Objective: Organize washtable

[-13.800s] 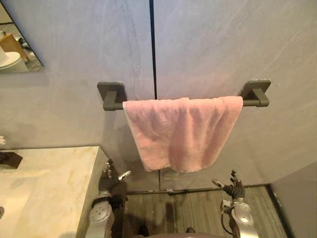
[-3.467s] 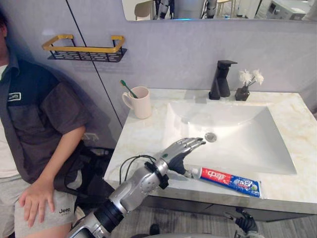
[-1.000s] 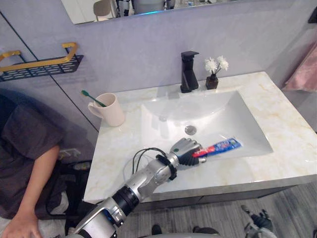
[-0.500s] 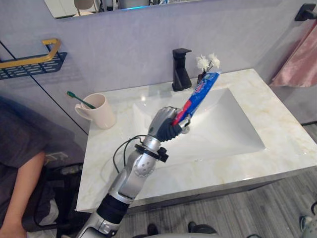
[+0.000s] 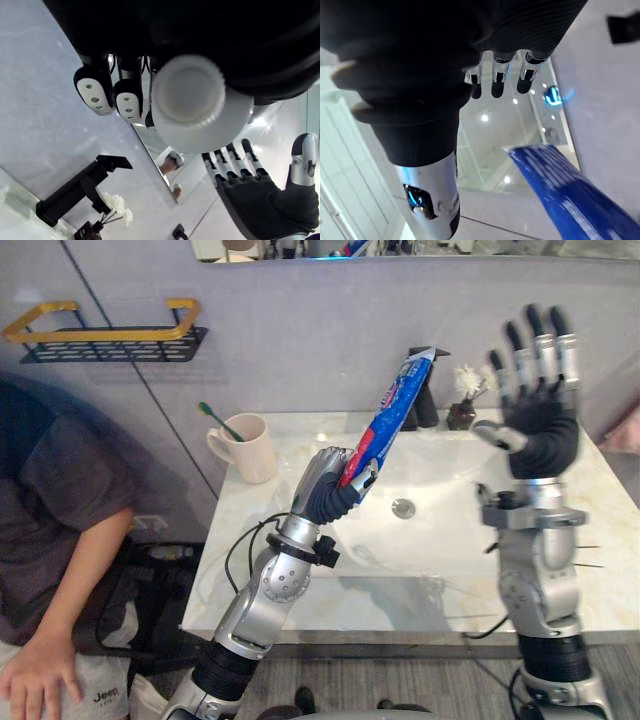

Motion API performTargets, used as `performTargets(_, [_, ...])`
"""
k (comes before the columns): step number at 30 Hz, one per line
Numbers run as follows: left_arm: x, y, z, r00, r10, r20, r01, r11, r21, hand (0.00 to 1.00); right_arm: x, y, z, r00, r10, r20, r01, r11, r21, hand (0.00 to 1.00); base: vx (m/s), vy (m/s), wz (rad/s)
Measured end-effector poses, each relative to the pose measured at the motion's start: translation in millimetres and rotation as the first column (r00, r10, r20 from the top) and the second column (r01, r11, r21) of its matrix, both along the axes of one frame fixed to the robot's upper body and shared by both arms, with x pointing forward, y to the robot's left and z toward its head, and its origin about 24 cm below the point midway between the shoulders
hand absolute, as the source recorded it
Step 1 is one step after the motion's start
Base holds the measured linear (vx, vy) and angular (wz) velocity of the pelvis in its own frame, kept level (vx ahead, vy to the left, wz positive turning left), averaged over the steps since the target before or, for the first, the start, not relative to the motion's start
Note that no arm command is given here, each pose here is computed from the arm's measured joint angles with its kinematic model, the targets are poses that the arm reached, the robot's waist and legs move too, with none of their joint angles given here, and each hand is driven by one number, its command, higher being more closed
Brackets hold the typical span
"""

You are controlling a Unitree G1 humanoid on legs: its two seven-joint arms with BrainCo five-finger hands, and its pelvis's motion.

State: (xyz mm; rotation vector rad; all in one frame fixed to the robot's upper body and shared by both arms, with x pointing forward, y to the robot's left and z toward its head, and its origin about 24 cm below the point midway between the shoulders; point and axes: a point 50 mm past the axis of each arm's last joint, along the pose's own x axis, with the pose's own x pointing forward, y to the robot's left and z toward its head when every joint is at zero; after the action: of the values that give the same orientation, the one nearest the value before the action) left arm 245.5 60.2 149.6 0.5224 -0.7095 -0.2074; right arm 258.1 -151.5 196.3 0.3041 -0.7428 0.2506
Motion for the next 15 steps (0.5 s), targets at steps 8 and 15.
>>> performTargets(8, [-8.0,-15.8,-2.2,0.999,-0.034,0.0,0.034,0.999,-0.041,1.0,8.4,39.7,-23.5,0.984,0.114,-0.137,-0.103,0.991,0.083,0.0,-0.03,0.021,0.13])
performTargets(15, [-8.2,-24.5,-10.9,0.999,-0.024,-0.025,0.023,0.999,-0.037,1.0,14.3,56.0,-35.6,0.965,0.152,-0.212,-0.117,0.979,0.168,0.0,-0.07,0.006,0.09])
